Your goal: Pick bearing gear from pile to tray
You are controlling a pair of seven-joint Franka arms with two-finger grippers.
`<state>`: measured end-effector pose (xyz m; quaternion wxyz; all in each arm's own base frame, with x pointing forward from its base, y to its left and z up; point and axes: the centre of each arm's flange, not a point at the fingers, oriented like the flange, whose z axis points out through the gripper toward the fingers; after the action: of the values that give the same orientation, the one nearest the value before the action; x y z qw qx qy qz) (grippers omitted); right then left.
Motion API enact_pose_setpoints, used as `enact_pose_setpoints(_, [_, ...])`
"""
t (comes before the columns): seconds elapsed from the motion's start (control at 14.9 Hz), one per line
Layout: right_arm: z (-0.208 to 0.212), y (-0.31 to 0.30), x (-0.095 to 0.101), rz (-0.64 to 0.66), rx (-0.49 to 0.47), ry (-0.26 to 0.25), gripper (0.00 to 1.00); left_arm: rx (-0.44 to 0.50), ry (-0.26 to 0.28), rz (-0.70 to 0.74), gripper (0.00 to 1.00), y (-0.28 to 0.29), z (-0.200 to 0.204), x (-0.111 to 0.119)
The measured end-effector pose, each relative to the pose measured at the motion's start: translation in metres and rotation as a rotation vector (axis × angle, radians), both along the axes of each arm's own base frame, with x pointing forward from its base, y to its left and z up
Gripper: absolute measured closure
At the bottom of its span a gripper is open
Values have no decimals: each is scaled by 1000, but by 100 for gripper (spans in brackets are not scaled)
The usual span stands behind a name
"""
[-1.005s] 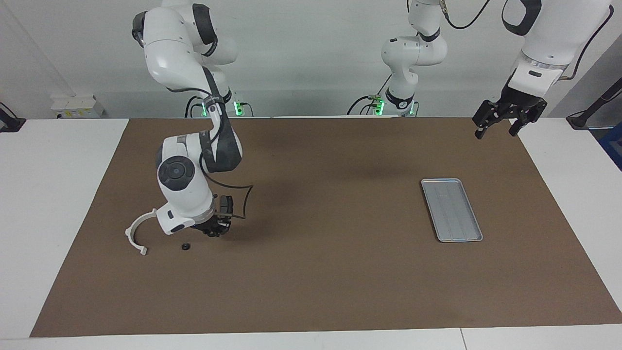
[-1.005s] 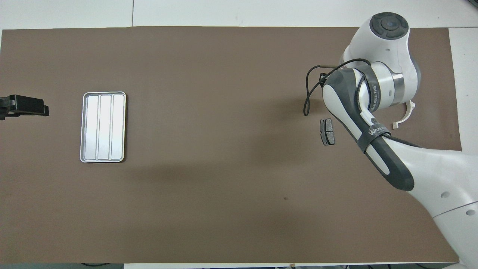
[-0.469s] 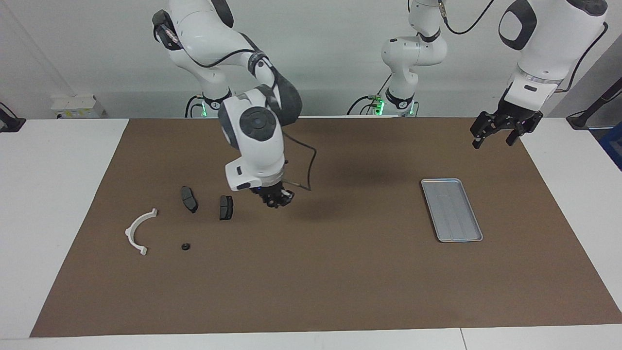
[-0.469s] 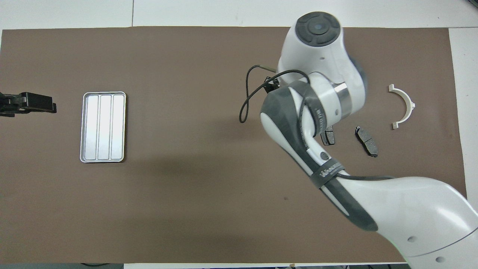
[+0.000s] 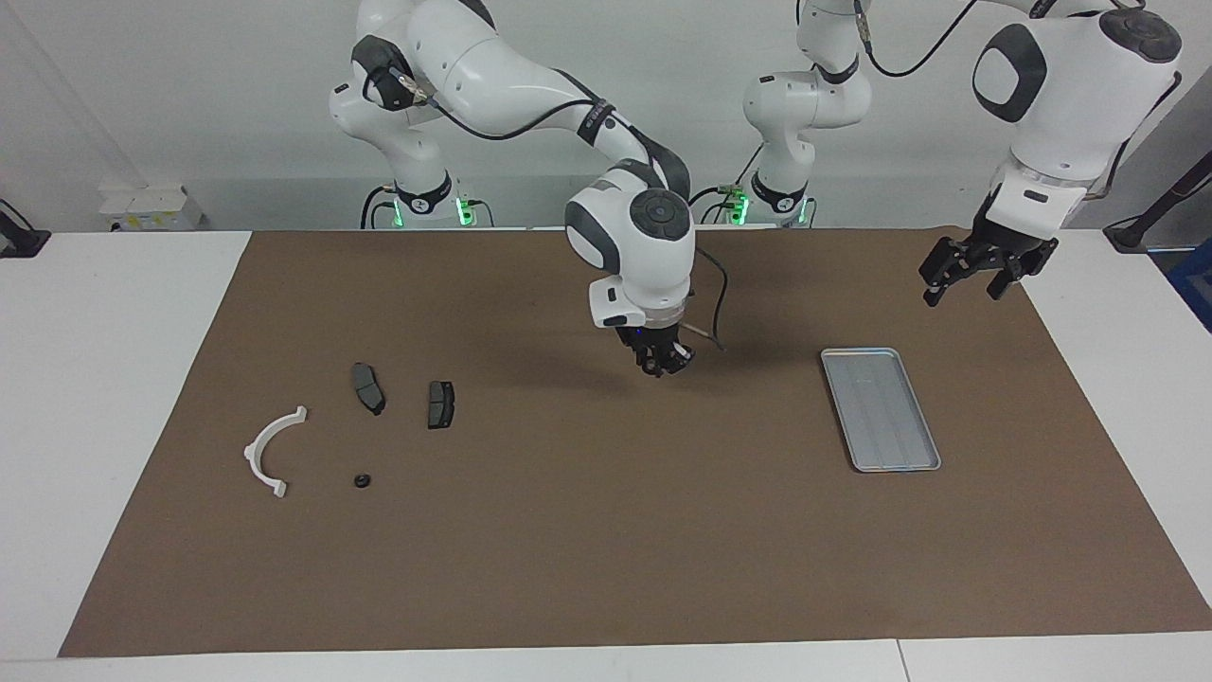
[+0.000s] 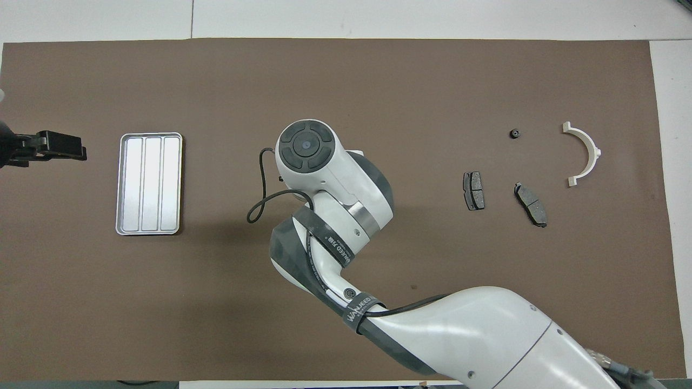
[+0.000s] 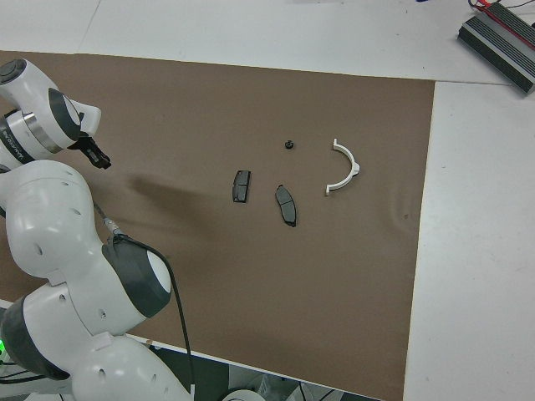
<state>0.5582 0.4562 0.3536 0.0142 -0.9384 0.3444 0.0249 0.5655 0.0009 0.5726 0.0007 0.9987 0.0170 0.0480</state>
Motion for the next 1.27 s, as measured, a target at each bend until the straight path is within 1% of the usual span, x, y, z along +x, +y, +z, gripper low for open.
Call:
enact_pose_setpoints(0.2, [-38,4,-6,10,0,-6,65,0,11,0,0,0,-14,2])
enact_pose_setpoints(0.4, [-63,2,-15,18,-4,0,65,1,24,-7,0,-4,-32,10])
enact_pose_setpoints(0.54, [-65,1,-18,22,-2,-7,65,1,29,-9,0,-6,-38,13])
enact_pose_setpoints(0.87, [-65,0,-18,21,-1,-9,65,1,26,-11,0,-7,-38,14])
enact_pose_setpoints(0.94, [-65,-2,-18,19,-8,-4,60,1,26,-16,0,-10,-39,14])
enact_pose_setpoints(1.07, [-57,-9,-11,12,-39,3,38,2,26,-28,0,-17,-38,13])
enact_pose_setpoints(1.21, [-31,-27,9,-21,-61,1,19,1,26,-31,0,-21,-38,13])
enact_pose_setpoints(1.27, [-14,-46,25,-40,-69,3,9,0,27,-24,0,-26,-38,13])
